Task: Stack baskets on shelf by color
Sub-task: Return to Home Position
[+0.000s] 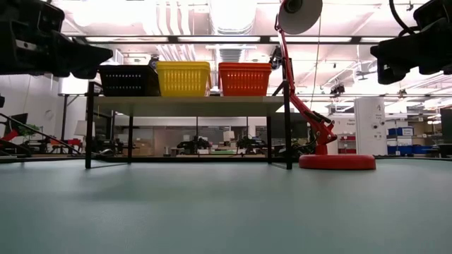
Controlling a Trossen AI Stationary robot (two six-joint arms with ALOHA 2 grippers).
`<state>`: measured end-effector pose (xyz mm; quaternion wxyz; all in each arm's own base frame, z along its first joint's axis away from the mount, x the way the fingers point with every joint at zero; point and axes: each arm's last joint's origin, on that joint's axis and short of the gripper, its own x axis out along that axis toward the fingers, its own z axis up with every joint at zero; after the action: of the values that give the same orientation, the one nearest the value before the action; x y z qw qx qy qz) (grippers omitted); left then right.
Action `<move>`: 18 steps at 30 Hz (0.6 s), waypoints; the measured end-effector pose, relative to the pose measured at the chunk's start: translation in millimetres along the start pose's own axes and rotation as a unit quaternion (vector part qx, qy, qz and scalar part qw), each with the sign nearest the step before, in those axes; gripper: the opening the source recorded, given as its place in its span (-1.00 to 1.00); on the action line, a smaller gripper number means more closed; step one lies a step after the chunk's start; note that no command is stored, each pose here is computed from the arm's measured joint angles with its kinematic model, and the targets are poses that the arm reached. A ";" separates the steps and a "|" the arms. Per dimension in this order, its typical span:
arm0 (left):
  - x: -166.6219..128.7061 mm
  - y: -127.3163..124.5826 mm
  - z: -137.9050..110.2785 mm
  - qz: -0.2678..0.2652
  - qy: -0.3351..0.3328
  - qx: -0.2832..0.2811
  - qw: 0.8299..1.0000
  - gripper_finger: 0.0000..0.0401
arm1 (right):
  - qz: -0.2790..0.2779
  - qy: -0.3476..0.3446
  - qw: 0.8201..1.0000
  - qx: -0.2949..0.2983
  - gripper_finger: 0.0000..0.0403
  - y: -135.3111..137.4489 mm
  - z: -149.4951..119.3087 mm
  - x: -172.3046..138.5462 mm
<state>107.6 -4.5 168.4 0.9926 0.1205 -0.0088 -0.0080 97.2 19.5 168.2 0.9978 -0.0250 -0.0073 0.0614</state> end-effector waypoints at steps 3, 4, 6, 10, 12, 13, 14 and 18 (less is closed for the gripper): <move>0.5 -0.2 -0.7 -0.001 0.004 0.000 1.000 -1.00 | 0.000 0.000 1.000 0.000 -0.66 0.0 0.0 0.0; 0.6 -0.2 -0.8 -0.001 0.005 0.000 1.000 -1.00 | 0.000 0.000 1.000 0.000 -0.66 0.0 -0.1 0.0; 0.8 -0.3 -1.2 -0.002 0.007 0.000 1.000 -1.00 | 0.000 0.000 1.000 0.000 -0.66 0.0 -0.1 0.0; 1.2 -0.5 -1.7 -0.002 0.010 0.000 1.000 -1.00 | 0.000 0.000 1.000 0.000 -0.66 0.0 -0.1 0.0; 1.3 -0.5 -1.9 -0.002 0.011 0.000 1.000 -1.00 | 0.000 0.000 1.000 0.000 -0.66 0.0 -0.1 0.0; 1.5 -0.5 -2.1 -0.003 0.012 0.000 1.000 -1.00 | 0.000 0.000 1.000 0.000 -0.66 0.0 -0.1 0.0; 1.5 -0.6 -2.2 -0.003 0.012 0.000 1.000 -1.00 | 0.000 0.000 1.000 0.000 -0.66 0.0 -0.1 0.0; 1.5 -0.5 -2.1 -0.003 0.012 0.000 1.000 -1.00 | 0.000 0.000 1.000 0.000 -0.66 0.0 -0.1 0.0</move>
<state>109.1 -4.6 166.2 0.9926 0.1209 0.0034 -0.0094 97.2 19.5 168.1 0.9978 -0.0251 -0.0072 0.0614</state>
